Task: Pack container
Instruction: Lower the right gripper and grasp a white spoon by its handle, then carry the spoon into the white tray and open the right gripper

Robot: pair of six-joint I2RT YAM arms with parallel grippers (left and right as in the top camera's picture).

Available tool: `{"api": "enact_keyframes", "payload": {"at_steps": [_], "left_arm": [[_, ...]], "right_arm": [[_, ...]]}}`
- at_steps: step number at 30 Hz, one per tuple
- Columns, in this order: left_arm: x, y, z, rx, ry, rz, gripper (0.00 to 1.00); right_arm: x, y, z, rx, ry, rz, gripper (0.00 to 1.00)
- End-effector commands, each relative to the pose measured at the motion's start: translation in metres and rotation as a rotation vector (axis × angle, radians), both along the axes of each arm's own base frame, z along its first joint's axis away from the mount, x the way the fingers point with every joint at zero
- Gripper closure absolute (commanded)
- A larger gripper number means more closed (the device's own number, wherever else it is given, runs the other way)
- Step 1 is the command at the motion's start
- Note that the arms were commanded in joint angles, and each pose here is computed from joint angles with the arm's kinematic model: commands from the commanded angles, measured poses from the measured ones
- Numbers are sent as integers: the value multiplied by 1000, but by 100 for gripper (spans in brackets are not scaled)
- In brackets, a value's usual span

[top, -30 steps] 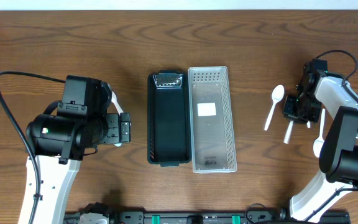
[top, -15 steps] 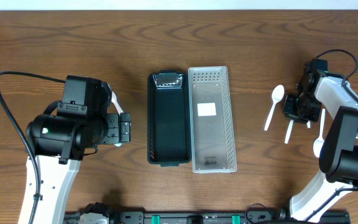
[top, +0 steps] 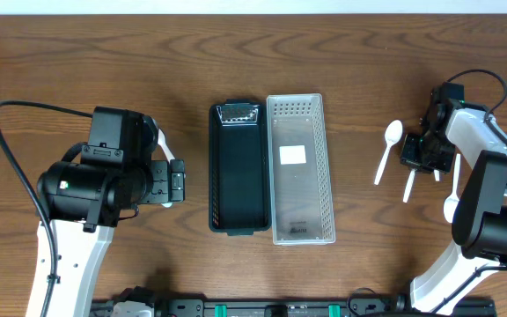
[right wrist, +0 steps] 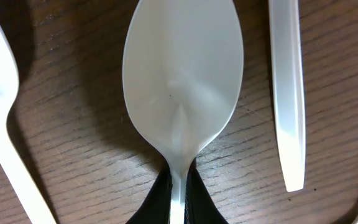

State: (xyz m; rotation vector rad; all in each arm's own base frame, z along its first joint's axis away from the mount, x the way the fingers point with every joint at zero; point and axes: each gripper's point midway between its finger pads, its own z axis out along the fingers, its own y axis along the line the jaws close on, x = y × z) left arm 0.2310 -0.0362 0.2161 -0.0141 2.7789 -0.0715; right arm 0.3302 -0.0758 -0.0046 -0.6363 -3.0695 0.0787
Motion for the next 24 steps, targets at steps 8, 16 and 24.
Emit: {"api": "enact_keyframes", "payload": {"at_steps": [8, 16, 24], "left_arm": [[-1, 3, -5, 13, 18, 9, 5], [0, 2, -5, 12, 13, 10, 5], [0, 2, -5, 11, 11, 10, 5]], "right_arm": [[17, 20, 51, -5, -131, 71, 99], [19, 110, 167, 59, -455, 309, 99], [-2, 212, 188, 172, -525, 476, 99]]}}
